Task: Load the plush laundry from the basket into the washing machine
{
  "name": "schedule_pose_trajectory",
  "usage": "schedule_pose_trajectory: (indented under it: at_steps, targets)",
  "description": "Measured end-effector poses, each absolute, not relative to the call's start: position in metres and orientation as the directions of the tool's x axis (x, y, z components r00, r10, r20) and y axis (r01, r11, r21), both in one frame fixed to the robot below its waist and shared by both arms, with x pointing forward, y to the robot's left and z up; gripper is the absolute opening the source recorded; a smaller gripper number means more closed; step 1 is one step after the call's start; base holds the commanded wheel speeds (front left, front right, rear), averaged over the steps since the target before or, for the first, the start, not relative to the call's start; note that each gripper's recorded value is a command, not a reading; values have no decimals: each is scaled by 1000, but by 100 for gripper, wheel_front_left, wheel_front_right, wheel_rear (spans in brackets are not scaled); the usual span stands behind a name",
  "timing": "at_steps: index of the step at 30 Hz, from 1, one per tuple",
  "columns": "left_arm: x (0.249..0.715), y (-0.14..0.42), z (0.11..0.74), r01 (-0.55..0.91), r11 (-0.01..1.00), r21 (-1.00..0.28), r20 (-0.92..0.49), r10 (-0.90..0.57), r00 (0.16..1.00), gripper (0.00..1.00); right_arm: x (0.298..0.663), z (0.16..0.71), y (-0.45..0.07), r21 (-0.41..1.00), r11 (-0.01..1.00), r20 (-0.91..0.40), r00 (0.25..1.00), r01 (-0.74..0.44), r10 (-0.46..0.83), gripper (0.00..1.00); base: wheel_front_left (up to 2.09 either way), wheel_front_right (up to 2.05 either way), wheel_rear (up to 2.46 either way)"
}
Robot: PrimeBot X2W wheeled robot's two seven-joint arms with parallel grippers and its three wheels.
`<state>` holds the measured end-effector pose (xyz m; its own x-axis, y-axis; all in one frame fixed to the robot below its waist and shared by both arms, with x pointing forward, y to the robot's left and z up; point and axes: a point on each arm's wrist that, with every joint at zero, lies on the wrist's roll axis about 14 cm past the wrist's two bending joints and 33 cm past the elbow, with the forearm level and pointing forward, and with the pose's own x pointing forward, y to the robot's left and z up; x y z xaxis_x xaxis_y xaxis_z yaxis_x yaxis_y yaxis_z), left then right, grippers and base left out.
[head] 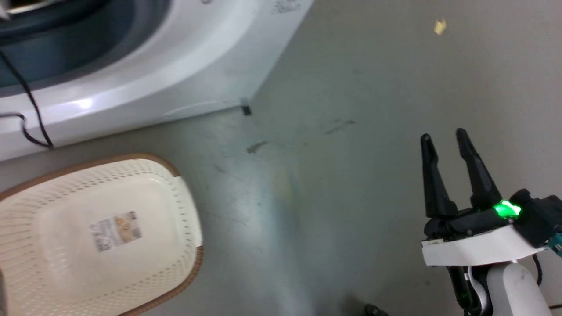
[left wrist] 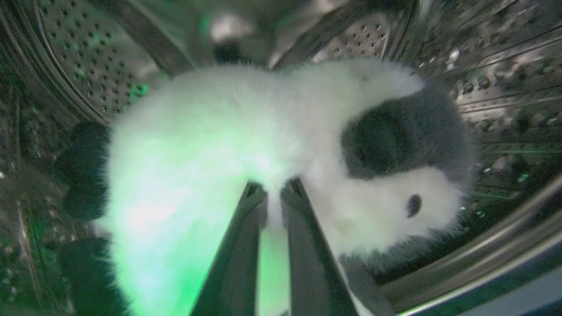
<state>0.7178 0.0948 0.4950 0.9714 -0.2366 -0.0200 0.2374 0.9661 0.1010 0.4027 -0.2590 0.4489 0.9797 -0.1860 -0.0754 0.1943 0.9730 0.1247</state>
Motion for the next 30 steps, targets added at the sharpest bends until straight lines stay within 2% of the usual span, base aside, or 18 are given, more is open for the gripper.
schedule_pose_trajectory:
  at_steps: [2, 3, 4, 5, 6, 7, 11, 19, 20, 21, 22, 30]
  targets:
    - [738, 97, 462, 209, 976, 69, -140, -198, 970, 0, 399, 441, -264, 119, 969, -104, 973, 216, -205, 100, 0, 0, 0]
    - [738, 97, 462, 209, 976, 69, -140, -198, 970, 0, 399, 441, -264, 119, 969, -104, 973, 216, -205, 100, 0, 0, 0]
    - [745, 97, 437, 198, 979, 52, -227, -182, 957, 0, 397, 437, -268, 113, 966, -121, 968, 232, -218, 100, 0, 0, 0]
    - [745, 97, 437, 198, 979, 52, -227, -182, 957, 0, 397, 437, -268, 113, 966, -121, 968, 232, -218, 100, 0, 0, 0]
    - [747, 98, 410, 197, 979, 56, -312, -171, 935, 0, 395, 433, -272, 107, 964, -135, 964, 245, -230, 100, 0, 0, 0]
    - [747, 98, 410, 197, 979, 56, -312, -171, 935, 0, 395, 433, -272, 107, 964, -135, 964, 245, -230, 100, 0, 0, 0]
    - [743, 93, 365, 223, 973, 60, -466, -170, 868, 0, 393, 427, -276, 92, 962, -155, 958, 257, -241, 100, 0, 0, 0]
    - [740, 99, 364, 228, 970, 82, -461, -166, 872, 0, 396, 429, -273, 93, 965, -146, 962, 246, -231, 100, 0, 0, 0]
    - [739, 103, 373, 224, 970, 91, -436, -164, 885, 13, 396, 433, -272, 87, 967, -133, 965, 238, -226, 100, 0, 0, 0]
    - [739, 103, 373, 224, 970, 91, -436, -164, 885, 44, 396, 433, -272, 87, 967, -133, 965, 238, -226, 100, 0, 0, 0]
    - [737, 104, 378, 223, 970, 95, -420, -164, 893, 100, 397, 436, -272, 83, 969, -125, 967, 234, -223, 100, 0, 0, 0]
    - [704, 95, 423, 277, 954, 113, -265, -240, 934, 100, 399, 471, -270, 47, 978, -22, 979, 203, -202, 100, 0, 0, 0]
